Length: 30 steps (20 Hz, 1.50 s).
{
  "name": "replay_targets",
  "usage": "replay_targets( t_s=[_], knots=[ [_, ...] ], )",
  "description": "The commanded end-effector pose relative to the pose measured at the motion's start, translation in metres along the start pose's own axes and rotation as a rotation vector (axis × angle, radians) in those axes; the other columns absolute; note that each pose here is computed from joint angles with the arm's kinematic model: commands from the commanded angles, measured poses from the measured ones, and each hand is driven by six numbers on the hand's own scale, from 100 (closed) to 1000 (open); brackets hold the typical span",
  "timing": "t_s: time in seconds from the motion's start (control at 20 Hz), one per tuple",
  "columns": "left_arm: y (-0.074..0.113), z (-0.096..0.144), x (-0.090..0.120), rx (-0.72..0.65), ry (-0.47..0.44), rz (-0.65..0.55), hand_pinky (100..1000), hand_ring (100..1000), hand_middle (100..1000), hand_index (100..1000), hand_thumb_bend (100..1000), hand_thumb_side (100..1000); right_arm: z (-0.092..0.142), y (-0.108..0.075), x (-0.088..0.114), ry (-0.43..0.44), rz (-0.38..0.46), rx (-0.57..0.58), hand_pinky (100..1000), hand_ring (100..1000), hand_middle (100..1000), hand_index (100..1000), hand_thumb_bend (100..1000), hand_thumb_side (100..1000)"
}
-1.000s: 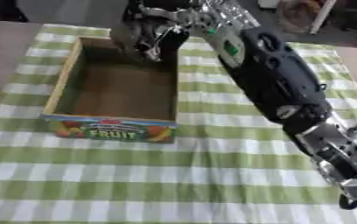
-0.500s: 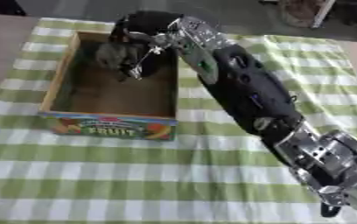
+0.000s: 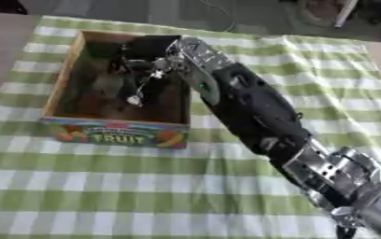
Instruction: Pick up objects on the table and place them in the box.
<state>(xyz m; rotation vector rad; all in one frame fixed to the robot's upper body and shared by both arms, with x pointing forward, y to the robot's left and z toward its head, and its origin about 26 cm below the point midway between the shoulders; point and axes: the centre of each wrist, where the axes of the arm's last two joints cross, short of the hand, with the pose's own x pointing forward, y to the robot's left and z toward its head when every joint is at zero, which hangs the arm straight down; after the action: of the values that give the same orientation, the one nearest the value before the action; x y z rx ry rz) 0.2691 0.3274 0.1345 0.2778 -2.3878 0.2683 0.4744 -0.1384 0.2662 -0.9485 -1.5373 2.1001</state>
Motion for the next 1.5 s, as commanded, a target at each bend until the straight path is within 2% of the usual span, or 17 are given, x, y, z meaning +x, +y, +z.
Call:
replay_targets(
  t_s=[0.05,0.25,0.4,0.6,0.95,1.15,1.3,1.45,1.5],
  knots=[
    [-0.001,-0.004,0.006,-0.009,-0.027,0.004,314,347,638,409,100,783,0.003,-0.009,-0.004,0.013,0.035,-0.005,973,978,885,1000,466,645],
    [-0.001,-0.003,0.006,-0.009,-0.023,0.003,313,346,637,407,100,783,0.006,-0.014,-0.007,0.022,0.029,-0.039,973,980,883,1000,449,653],
    [0.0,-0.003,0.006,-0.009,-0.019,0.0,313,346,637,406,100,783,0.014,-0.027,-0.011,0.025,0.012,-0.109,971,979,874,997,412,650],
    [0.0,-0.003,0.006,-0.006,-0.016,-0.005,313,346,636,405,100,783,0.033,-0.048,-0.02,0.047,-0.015,-0.207,969,978,865,991,385,655],
    [0.002,-0.002,0.006,0.0,-0.015,-0.011,313,346,636,406,100,781,0.065,-0.072,-0.026,0.061,-0.058,-0.35,967,978,854,987,322,649],
    [0.002,-0.002,0.006,0.005,-0.015,-0.013,313,347,636,407,100,780,0.088,-0.083,-0.027,0.063,-0.063,-0.459,961,971,845,979,244,670],
    [0.003,-0.001,0.006,0.01,-0.014,-0.017,313,347,636,408,100,779,0.107,-0.088,-0.027,0.07,-0.081,-0.552,951,960,827,965,114,674],
    [0.004,0.0,0.006,0.013,-0.013,-0.019,314,348,636,409,100,778,0.126,-0.088,-0.027,0.089,-0.113,-0.65,945,954,817,955,100,719],
    [0.004,0.0,0.006,0.014,-0.013,-0.02,314,349,636,409,100,778,0.132,-0.088,-0.027,0.096,-0.123,-0.681,942,952,815,953,100,779]
  ],
)
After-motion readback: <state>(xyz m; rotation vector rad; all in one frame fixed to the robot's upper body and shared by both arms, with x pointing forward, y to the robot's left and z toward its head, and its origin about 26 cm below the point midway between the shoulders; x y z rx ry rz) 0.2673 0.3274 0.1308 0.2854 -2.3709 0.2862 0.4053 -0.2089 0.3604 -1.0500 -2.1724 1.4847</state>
